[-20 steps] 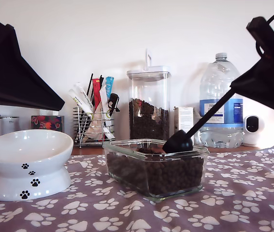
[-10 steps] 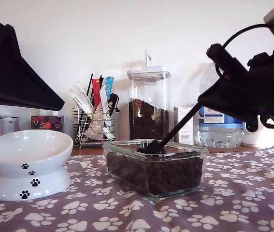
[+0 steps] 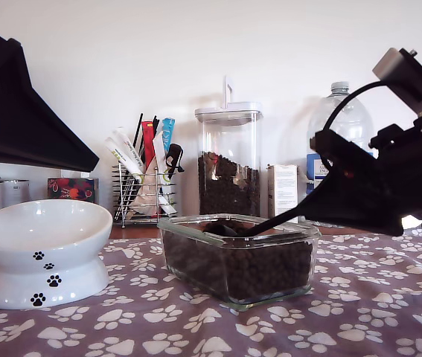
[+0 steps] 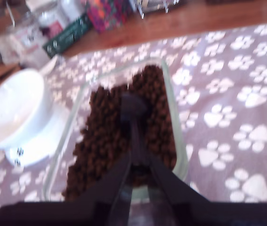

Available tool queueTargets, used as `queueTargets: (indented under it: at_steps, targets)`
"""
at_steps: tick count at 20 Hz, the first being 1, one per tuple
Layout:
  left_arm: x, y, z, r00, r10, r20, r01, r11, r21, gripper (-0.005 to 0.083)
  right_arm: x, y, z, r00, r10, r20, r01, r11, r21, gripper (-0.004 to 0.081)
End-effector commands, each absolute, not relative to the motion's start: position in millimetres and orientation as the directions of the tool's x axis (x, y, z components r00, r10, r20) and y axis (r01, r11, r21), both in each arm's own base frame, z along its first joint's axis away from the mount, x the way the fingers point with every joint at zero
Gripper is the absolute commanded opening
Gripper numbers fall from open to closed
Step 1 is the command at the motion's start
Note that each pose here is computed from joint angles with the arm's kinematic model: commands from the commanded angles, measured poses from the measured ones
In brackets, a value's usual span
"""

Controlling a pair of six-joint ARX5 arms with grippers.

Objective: Measure one spoon of cat food and pour it into the food bowl

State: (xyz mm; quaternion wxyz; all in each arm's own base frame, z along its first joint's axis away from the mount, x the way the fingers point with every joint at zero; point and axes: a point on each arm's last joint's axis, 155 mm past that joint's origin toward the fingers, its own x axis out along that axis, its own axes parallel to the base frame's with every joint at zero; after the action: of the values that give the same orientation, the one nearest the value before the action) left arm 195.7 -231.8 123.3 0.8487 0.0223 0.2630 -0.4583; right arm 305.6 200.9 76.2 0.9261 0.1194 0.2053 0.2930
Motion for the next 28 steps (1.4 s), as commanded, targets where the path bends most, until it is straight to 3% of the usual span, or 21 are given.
queueTargets:
  at_steps: [1, 6, 15, 20, 26, 28]
  targets:
    - [193.3, -230.7, 117.0, 0.436, -0.764, -0.476, 0.791, 0.577, -0.202, -0.0019, 301.6, 196.5, 62.4, 0.737, 0.579, -0.350, -0.479, 0.812, 0.335, -0.0012]
    - [193.1, -230.8, 116.9, 0.435, -0.764, -0.477, 0.791, 0.577, -0.203, -0.0019, 303.5, 197.7, 71.5, 0.746, 0.585, -0.319, -0.472, 0.802, 0.366, -0.0012]
    - [192.9, -230.9, 116.9, 0.434, -0.764, -0.477, 0.792, 0.576, -0.203, -0.0019, 303.2, 195.9, 112.2, 0.774, 0.594, -0.218, -0.370, 0.704, 0.606, -0.0013]
    - [192.2, -231.1, 116.5, 0.430, -0.766, -0.478, 0.793, 0.574, -0.205, -0.0019, 291.1, 173.2, 88.0, 0.777, 0.508, -0.371, -0.194, 0.755, 0.627, -0.0013]
    - [192.2, -231.1, 116.5, 0.430, -0.766, -0.478, 0.793, 0.574, -0.205, -0.0019, 272.5, 163.0, 56.3, 0.717, 0.473, -0.512, 0.092, 0.664, 0.742, -0.0013]
    - [192.3, -231.0, 116.6, 0.431, -0.766, -0.478, 0.793, 0.574, -0.205, -0.0019, 270.1, 162.1, 52.2, 0.707, 0.470, -0.528, 0.137, 0.642, 0.754, -0.0013]
